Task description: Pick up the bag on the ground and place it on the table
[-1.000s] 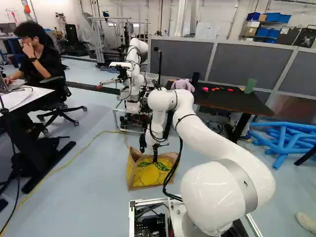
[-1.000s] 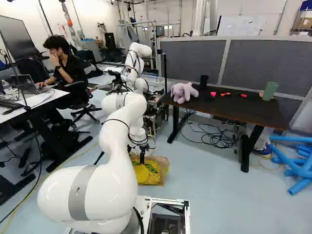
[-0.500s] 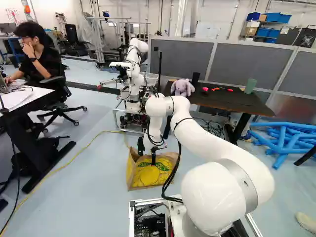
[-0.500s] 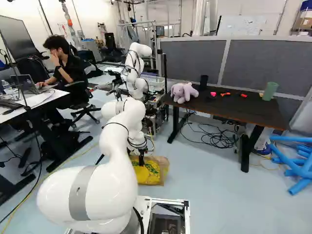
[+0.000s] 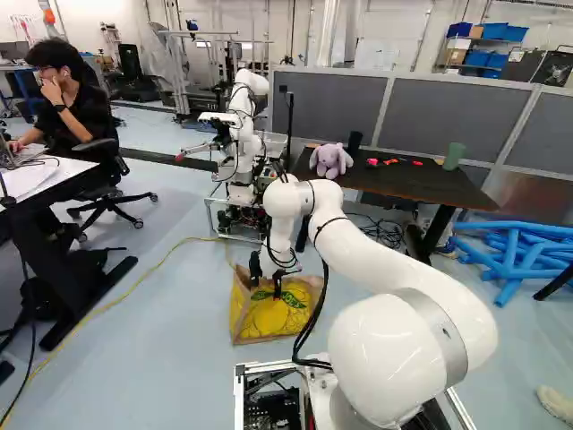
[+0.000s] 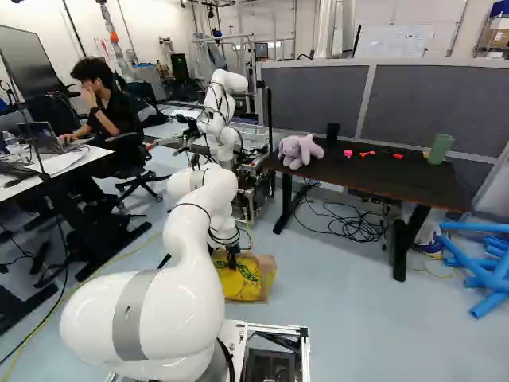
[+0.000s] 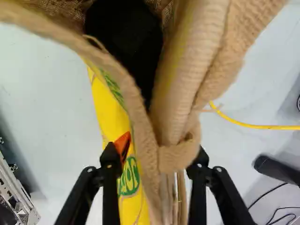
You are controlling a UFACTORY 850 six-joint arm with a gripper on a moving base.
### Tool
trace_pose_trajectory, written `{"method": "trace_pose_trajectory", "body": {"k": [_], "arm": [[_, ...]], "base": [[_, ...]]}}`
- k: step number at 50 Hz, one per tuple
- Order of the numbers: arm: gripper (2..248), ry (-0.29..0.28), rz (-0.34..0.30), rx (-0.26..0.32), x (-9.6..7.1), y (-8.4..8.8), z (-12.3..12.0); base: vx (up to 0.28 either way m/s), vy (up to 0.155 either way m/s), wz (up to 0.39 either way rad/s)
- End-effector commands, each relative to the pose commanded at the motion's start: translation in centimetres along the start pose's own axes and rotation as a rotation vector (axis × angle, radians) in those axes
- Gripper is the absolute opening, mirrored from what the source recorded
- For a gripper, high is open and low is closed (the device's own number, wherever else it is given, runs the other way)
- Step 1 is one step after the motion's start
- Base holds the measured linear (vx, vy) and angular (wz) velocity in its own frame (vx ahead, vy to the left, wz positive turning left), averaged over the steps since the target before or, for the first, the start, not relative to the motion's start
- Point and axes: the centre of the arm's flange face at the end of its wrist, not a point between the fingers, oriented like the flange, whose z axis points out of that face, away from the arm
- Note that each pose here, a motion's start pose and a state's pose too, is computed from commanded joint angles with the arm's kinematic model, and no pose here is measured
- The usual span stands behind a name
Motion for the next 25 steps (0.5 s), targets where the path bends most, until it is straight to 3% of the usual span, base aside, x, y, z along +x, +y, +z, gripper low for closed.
{"method": "trace_pose_trajectory", "body": {"k": [1,6,7,11,12,16,17,25], "arm": [[131,0.000,0.000,0.000,0.00,0.00,0.00],[131,0.000,0.000,0.000,0.00,0.00,0.00],[94,0.000,0.000,0.000,0.00,0.00,0.00],[94,0.000,0.000,0.000,0.00,0.00,0.00],[57,0.000,0.000,0.000,0.00,0.00,0.00],[57,0.000,0.000,0.000,0.00,0.00,0.00],[23,0.000,0.000,0.000,0.00,0.00,0.00],[22,0.000,0.000,0.000,0.00,0.00,0.00]], "base": [[0.000,0.000,0.000],[0.000,0.000,0.000],[0.000,0.000,0.000],[0.000,0.000,0.000],[0.000,0.000,0.000],[0.000,0.000,0.000],[0.000,0.000,0.000],[0.000,0.000,0.000]]}}
